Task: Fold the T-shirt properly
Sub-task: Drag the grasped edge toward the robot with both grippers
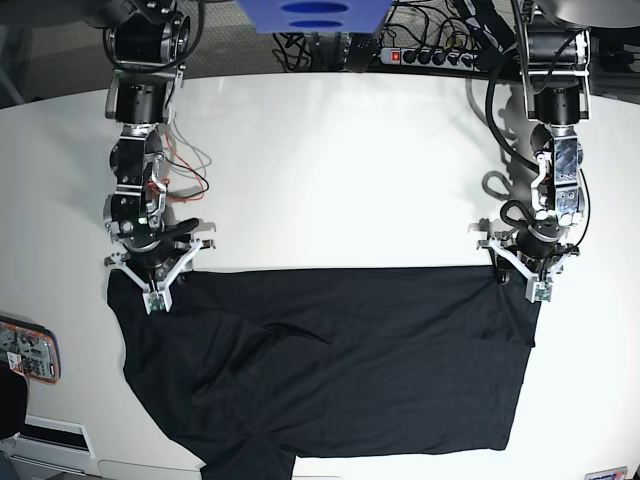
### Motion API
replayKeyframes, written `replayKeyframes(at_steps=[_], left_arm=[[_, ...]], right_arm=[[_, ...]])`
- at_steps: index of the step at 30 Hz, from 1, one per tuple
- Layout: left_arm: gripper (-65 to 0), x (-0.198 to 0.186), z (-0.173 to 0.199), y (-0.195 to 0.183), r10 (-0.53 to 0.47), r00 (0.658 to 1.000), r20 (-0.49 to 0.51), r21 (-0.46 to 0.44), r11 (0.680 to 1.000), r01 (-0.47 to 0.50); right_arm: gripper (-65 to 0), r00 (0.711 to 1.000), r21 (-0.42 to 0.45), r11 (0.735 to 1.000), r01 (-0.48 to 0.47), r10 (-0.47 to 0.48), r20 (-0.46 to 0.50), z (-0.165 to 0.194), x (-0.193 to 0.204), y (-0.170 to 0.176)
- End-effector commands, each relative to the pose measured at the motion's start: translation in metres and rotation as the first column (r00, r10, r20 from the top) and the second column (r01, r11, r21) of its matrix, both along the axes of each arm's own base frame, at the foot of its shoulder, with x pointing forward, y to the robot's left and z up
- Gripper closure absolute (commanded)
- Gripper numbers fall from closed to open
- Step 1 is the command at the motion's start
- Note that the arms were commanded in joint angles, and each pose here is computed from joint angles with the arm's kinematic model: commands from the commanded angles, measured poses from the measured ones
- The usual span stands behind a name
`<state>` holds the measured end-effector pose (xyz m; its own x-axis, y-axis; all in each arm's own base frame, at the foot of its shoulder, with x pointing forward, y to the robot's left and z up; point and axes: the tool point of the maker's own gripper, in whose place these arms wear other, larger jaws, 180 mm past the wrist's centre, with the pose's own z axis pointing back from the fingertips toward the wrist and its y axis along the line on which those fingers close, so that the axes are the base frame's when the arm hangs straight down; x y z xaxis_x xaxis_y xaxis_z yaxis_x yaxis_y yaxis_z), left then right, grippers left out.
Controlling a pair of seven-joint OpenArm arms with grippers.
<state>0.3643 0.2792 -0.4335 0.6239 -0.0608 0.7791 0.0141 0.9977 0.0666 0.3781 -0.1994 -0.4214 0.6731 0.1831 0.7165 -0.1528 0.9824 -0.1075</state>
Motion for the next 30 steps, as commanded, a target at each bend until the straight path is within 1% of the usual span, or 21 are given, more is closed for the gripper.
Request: replayKeyframes(at_steps=[1, 8, 9, 13, 17, 19, 22, 25, 30], left_arm=[[-27.5, -0.007, -0.004, 0.013, 0.010, 0.999, -0.051, 0.049, 0.999, -0.007], [-27.5, -0.008, -0.004, 0.014, 0.010, 0.999, -0.053, 0.050, 0.999, -0.007], [-27.6, -0.008, -0.004, 0.014, 0.010, 0.999, -0.053, 0.050, 0.999, -0.007], [-27.6, -0.005, -0.002, 0.014, 0.009, 0.999, -0.047, 0.052, 0.999, -0.007], [-27.6, -0.005, -0.002, 0.014, 0.009, 0.999, -0.047, 0.052, 0.999, -0.007], [-27.6, -0.006, -0.002, 0.014, 0.010, 0.999, -0.048, 0.050, 0.999, -0.007], [-27.6, -0.007, -0.003, 0.014, 0.009, 0.999, -0.048, 0.050, 0.999, -0.007], [-27.6, -0.007, -0.003, 0.014, 0.009, 0.999, -0.048, 0.050, 0.999, -0.007], [-27.6, -0.007, -0.004, 0.013, 0.009, 0.999, -0.049, 0.049, 0.999, -0.007]], right_arm=[[-22.6, 0.996, -0.001, 1.000, 0.001, -0.001, 0.092, 0.027, 0.022, -0.003], [-22.6, 0.995, -0.002, 1.000, 0.002, -0.001, 0.095, 0.029, 0.024, -0.003], [-22.6, 0.995, -0.002, 1.000, 0.002, -0.002, 0.100, 0.031, 0.027, -0.004], [-22.6, 0.988, 0.008, 1.000, 0.006, -0.007, 0.156, 0.056, 0.058, -0.004], [-22.6, 0.986, 0.008, 1.000, 0.006, -0.007, 0.166, 0.062, 0.064, -0.004], [-22.6, 0.988, 0.011, 1.000, 0.007, -0.009, 0.156, 0.059, 0.064, -0.004], [-22.6, 0.989, 0.026, 1.000, 0.012, -0.015, 0.150, 0.058, 0.075, -0.005], [-22.5, 0.984, 0.058, 0.998, 0.010, -0.020, 0.177, 0.057, 0.090, -0.002], [-22.2, 0.991, 0.101, 0.995, 0.017, -0.030, 0.128, 0.021, 0.080, 0.001]])
